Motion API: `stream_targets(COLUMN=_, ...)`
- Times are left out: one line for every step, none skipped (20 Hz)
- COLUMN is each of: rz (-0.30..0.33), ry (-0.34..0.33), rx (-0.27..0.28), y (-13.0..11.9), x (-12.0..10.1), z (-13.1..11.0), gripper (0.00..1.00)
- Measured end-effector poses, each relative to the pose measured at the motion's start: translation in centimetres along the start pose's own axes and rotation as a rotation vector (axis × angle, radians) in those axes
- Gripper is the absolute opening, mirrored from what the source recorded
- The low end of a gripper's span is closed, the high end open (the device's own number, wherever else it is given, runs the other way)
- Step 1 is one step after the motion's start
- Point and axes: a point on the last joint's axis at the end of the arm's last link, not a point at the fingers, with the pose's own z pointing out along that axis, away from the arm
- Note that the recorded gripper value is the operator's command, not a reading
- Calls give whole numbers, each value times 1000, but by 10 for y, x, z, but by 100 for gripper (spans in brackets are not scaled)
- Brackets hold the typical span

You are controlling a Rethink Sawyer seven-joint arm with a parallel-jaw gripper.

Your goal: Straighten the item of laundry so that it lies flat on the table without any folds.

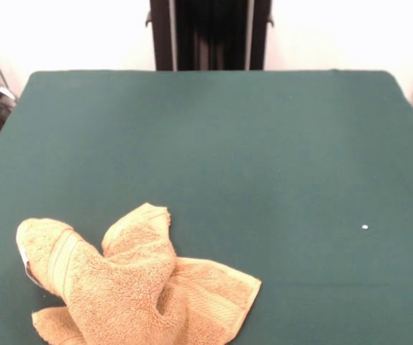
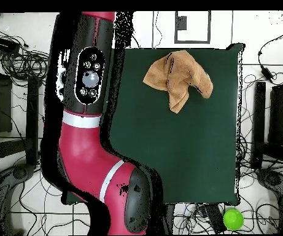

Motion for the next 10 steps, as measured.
stream_targets(rz=3, ry=1, rx=-3, y=0, x=1, z=2, gripper=100)
stream_targets(rz=4, ry=3, rx=-5, y=0, x=2, z=4, gripper=100)
stream_targets(rz=6, ry=5, rx=-7, y=0, x=3, z=5, gripper=100)
stream_targets(rz=10, ry=11, rx=-9, y=-1, x=6, z=8, gripper=100)
stream_targets(rz=11, ry=11, rx=-9, y=-1, x=7, z=8, gripper=100)
stream_targets(rz=12, ry=11, rx=-9, y=-2, x=8, z=8, gripper=100)
stream_targets(rz=13, ry=11, rx=-9, y=-2, x=9, z=8, gripper=100)
stream_targets(rz=14, ry=7, rx=-8, y=-3, x=11, z=7, gripper=100)
stream_targets(rz=13, ry=4, rx=-7, y=-4, x=12, z=6, gripper=100)
stream_targets(rz=11, ry=0, rx=-2, y=-5, x=14, z=5, gripper=100)
